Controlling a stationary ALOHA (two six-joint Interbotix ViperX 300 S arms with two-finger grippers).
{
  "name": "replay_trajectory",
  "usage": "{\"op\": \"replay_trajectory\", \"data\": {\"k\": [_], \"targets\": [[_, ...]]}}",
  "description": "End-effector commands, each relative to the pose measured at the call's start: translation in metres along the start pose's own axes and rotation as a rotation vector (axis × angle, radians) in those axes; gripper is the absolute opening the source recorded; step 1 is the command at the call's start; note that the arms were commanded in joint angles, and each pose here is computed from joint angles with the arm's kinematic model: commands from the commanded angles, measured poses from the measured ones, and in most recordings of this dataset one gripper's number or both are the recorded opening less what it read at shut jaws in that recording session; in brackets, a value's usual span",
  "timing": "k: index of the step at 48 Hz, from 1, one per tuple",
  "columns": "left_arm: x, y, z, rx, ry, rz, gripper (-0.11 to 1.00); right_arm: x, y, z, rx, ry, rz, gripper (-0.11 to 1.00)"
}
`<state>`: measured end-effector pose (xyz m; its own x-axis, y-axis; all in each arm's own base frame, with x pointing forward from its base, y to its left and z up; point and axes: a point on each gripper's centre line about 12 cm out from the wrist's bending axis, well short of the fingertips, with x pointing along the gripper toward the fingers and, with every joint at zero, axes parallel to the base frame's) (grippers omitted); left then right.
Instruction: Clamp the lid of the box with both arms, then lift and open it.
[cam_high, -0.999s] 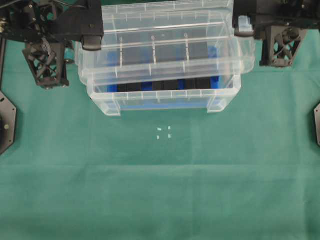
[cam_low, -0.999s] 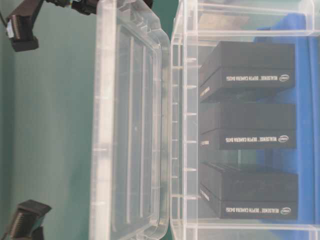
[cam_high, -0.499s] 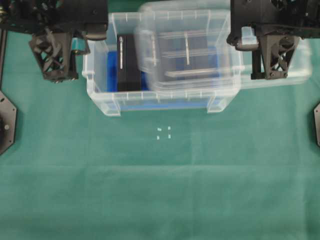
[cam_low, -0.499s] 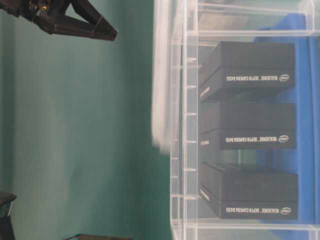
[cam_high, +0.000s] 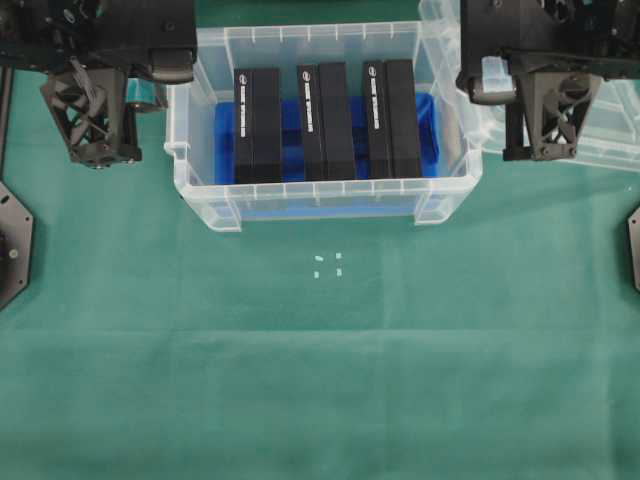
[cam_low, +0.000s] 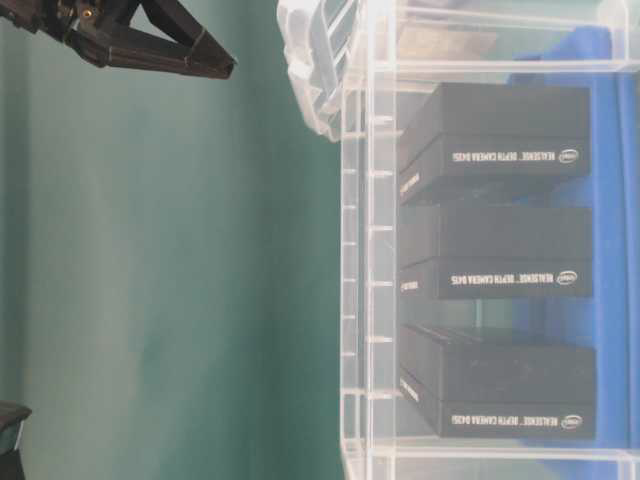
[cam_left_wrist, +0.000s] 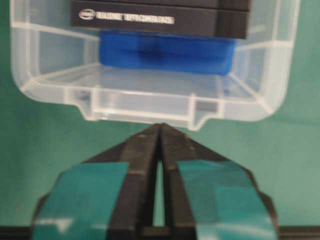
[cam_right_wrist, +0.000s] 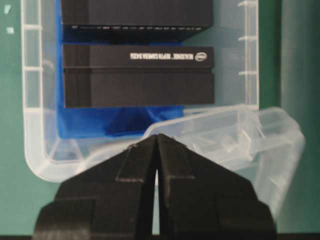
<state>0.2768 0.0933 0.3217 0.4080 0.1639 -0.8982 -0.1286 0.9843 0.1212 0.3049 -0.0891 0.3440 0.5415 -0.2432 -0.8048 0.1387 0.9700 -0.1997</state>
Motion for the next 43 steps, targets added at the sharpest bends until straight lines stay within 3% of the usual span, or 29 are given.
{"op": "replay_trajectory", "data": {"k": [1,12,22,29,37,43], "targets": [[-0.011,0.0,0.0,0.0,-0.037,0.009,0.01,-0.011,-0.002,0.005,0.008,-0.036,-0.007,0.0],[-0.022,-0.004,-0.02,-0.001,-0.097,0.021,0.01,-0.025,0.0,-0.01,0.014,-0.068,-0.006,0.0],[-0.046,-0.011,-0.043,-0.004,-0.267,0.045,0.01,-0.048,0.007,-0.034,0.042,-0.173,0.014,0.0],[-0.062,-0.022,-0.058,0.021,-0.407,0.045,0.01,-0.059,0.015,-0.057,0.069,-0.258,0.037,0.0],[-0.068,-0.04,-0.074,0.063,-0.545,0.013,0.01,-0.069,0.026,-0.079,0.124,-0.371,0.086,0.0],[-0.066,-0.053,-0.086,0.054,-0.609,-0.037,0.01,-0.07,0.034,-0.092,0.173,-0.435,0.135,0.0]]}}
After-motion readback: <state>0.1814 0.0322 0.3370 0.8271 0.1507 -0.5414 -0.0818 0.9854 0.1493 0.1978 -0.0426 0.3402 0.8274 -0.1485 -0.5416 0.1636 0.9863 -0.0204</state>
